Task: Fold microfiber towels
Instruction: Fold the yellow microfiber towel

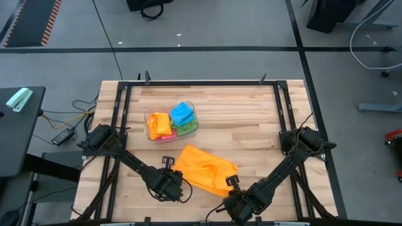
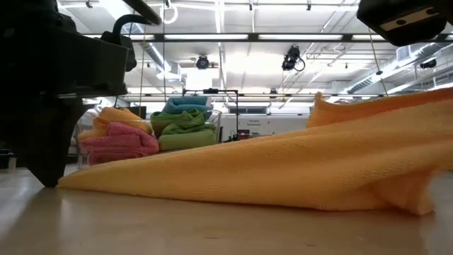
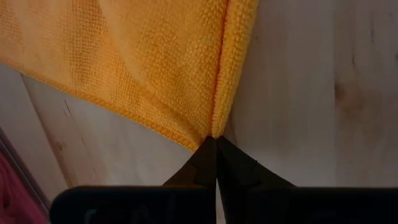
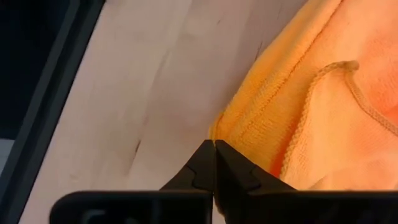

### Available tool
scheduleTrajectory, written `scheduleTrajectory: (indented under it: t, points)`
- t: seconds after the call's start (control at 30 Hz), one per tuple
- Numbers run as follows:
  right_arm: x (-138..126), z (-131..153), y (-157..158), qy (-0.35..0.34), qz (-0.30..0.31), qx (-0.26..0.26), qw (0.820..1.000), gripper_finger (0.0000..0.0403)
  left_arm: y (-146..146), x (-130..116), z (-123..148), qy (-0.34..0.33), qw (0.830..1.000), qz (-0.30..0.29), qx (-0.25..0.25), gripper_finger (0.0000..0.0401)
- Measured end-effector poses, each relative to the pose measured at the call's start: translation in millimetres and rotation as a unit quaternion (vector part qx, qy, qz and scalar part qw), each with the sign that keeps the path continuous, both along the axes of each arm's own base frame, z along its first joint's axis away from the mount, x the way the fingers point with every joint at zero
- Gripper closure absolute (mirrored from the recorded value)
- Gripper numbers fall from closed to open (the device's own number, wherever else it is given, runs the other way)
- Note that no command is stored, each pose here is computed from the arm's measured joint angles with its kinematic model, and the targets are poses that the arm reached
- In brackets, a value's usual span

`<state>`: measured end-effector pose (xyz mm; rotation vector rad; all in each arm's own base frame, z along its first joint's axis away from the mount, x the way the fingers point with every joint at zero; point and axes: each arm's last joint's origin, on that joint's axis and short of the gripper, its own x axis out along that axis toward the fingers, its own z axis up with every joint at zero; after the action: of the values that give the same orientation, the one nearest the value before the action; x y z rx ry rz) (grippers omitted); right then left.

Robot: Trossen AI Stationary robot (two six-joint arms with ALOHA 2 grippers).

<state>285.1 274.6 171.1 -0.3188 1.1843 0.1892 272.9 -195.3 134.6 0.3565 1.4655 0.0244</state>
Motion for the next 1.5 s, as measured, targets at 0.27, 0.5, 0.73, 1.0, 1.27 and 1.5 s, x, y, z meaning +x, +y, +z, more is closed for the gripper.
scheduleTrajectory:
  t: [0.27,0.5,0.73,1.0,1.27,1.5]
  points:
    - [1.2,0.3,-3.3,-0.001,-0.019,-0.003,1.0,0.0319,0.0,-1.9,-0.3,0.01,1.0,0.0,-0.001,0.0395]
    - [-1.4,-0.7,-9.7,0.013,-0.05,-0.026,0.998,0.025,0.6,-3.3,-0.3,0.014,1.0,0.015,0.001,0.0382]
    - [7.0,-9.8,-8.0,-0.089,-0.034,-0.042,0.995,0.0242,-0.1,-4.1,-0.4,0.014,0.999,0.034,-0.005,0.0394]
    - [25.5,-41.4,-28.0,-0.196,-0.01,-0.005,0.981,0.0242,-1.8,-4.9,-0.4,0.012,0.999,0.034,-0.007,0.0366]
    - [42.0,-48.9,-49.9,-0.247,0.004,0.023,0.969,0.0243,-2.0,-4.5,-0.5,0.01,0.999,0.034,-0.01,0.0383]
    - [44.4,-55.4,-49.5,-0.266,0.027,0.04,0.963,0.0243,-2.2,-4.1,-0.5,0.009,0.999,0.034,-0.011,0.0386]
